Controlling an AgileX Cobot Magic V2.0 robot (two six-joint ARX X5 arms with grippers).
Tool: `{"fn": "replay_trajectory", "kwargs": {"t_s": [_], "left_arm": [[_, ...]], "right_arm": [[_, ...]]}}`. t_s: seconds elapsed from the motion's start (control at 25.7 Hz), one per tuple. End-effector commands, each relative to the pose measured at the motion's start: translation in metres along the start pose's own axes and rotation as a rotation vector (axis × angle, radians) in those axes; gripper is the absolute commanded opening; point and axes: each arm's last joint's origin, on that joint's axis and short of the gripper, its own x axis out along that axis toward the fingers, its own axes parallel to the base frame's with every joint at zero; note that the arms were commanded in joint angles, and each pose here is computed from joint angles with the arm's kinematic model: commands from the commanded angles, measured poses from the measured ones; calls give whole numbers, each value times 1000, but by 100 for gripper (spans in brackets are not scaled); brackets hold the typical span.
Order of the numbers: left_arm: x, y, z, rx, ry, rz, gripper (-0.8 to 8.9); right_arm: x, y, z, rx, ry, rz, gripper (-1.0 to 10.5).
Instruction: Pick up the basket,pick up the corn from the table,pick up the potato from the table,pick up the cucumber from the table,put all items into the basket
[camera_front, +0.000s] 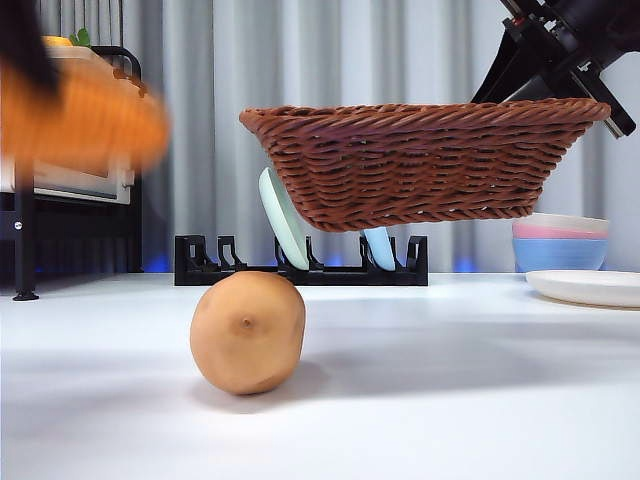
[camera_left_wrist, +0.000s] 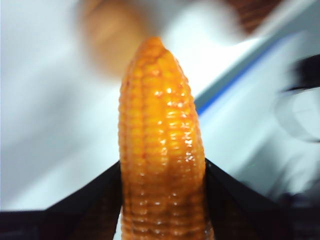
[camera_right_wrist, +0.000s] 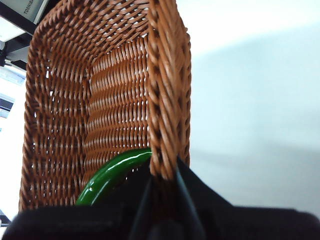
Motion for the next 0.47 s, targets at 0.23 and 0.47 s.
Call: {"fn": "replay_trajectory", "kwargs": {"t_s": [0.23, 0.47], "left_arm": [[-56, -36, 38, 110, -510, -47, -8], [-42, -39, 72, 74, -621, 48, -8]], "right_arm": [[-2, 3, 4, -16, -24, 16, -12], [-2, 3, 4, -13, -23, 16, -12]]}}
